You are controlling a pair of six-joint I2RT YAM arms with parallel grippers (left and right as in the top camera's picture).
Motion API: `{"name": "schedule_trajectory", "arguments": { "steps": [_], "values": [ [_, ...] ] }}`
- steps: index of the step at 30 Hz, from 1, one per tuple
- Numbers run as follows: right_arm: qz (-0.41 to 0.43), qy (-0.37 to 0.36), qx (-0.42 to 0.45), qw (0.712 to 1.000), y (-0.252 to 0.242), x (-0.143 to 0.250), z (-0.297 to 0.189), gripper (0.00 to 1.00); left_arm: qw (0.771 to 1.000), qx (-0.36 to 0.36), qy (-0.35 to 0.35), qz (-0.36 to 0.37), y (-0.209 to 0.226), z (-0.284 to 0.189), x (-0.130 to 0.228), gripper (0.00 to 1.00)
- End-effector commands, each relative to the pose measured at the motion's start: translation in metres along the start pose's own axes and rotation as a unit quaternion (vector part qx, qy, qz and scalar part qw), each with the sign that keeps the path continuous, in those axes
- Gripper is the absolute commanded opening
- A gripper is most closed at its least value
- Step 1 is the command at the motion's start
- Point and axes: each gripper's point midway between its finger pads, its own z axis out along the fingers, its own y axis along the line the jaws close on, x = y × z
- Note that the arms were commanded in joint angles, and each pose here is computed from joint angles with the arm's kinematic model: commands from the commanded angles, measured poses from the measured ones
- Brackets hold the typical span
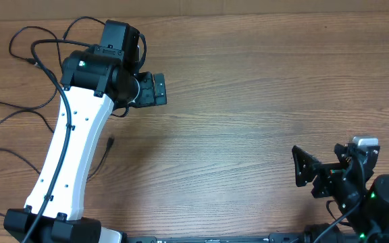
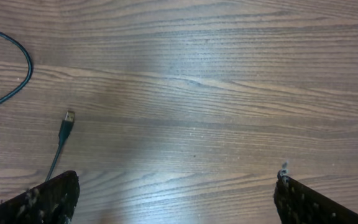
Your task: Untangle cables
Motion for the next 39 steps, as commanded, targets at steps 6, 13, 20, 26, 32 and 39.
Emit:
{"name": "schedule_trajectory", "arguments": {
  "steps": [6, 13, 20, 26, 32, 39],
  "values": [
    [-0.034, -0.048, -0.028, 0.998, -0.002, 0.024, 0.026, 1.0, 1.0, 0.0, -0.008, 0.007, 0.0, -0.004, -0.002, 1.0],
    [-0.069, -0.115, -0.062, 0.989, 0.004, 0.033, 0.045, 1.0, 1.0, 0.0, -0.008, 0.007, 0.0, -0.004, -0.002, 1.0],
    [-0.079, -0.185, -0.061, 0.978, -0.003, 0.037, 0.058, 1.0, 1.0, 0.0, -0.008, 0.007, 0.0, -0.004, -0.002, 1.0],
    [-0.083, -0.225, -0.053, 0.969, -0.01, 0.036, 0.067, 1.0, 1.0, 0.0, -0.008, 0.007, 0.0, -0.004, -0.002, 1.0],
    [-0.079, -0.24, -0.032, 0.967, -0.02, 0.039, 0.074, 1.0, 1.0, 0.0, -0.008, 0.007, 0.0, -0.004, -0.002, 1.0],
    [-0.076, -0.248, -0.018, 0.966, -0.029, 0.045, 0.082, 1.0, 1.0, 0.0, -0.008, 0.007, 0.0, -0.004, -0.002, 1.0]
  ]
}}
